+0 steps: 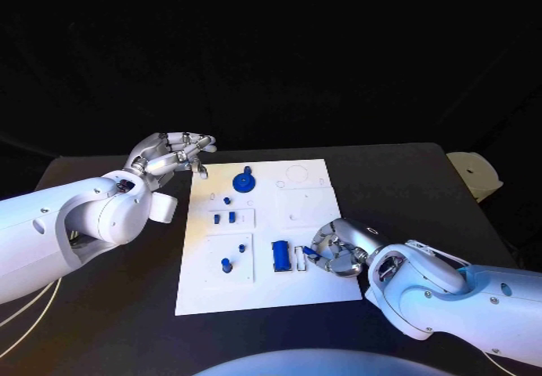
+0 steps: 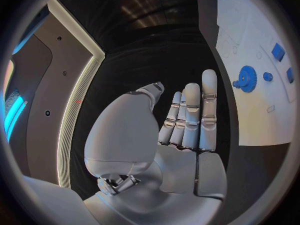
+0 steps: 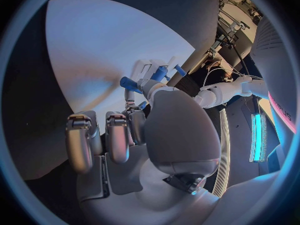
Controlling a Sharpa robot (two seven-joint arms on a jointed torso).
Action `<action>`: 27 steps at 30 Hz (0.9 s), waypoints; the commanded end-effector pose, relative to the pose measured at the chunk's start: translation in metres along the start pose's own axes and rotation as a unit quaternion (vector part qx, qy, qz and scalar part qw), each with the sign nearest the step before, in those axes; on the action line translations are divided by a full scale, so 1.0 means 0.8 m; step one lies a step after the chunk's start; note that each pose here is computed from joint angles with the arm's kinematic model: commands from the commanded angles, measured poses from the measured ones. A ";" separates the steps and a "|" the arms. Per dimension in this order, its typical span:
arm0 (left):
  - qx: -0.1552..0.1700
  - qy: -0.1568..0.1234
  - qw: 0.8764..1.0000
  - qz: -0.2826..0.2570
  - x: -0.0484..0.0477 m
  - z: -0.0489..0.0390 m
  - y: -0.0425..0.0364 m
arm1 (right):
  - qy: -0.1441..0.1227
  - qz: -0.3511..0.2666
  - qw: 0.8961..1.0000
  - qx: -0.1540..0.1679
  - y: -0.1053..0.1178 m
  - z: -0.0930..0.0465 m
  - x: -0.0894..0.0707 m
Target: Assemble the parts on the task board
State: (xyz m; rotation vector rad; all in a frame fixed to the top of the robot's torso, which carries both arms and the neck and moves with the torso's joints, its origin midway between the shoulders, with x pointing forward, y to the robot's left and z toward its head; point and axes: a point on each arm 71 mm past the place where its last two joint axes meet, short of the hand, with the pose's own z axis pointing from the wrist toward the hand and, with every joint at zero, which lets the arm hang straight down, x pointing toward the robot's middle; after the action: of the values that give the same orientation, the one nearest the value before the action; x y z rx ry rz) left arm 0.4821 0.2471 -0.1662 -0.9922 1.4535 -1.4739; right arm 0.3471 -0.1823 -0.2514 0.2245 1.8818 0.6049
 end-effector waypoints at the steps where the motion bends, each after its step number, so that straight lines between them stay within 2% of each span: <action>1: 0.004 0.010 1.000 -0.004 0.004 0.001 -0.0016 | 0.010 0.021 1.000 0.013 0.000 0.003 0.005; 6: 0.004 0.010 1.000 -0.005 0.004 0.000 -0.0016 | 0.014 0.022 1.000 0.016 0.001 0.006 0.008; 16: 0.003 0.012 1.000 -0.005 0.005 0.000 -0.0015 | 0.041 0.010 0.999 0.017 0.004 0.011 0.017; 27: 0.003 0.012 1.000 -0.005 0.005 0.000 -0.0015 | 0.039 0.010 0.999 0.012 0.008 0.013 0.019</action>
State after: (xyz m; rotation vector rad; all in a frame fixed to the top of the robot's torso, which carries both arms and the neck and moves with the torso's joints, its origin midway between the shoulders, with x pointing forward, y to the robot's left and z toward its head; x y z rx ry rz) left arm 0.4814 0.2463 -0.1661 -0.9918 1.4575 -1.4776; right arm 0.3512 -0.1689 -0.2620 0.2559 1.9493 0.6145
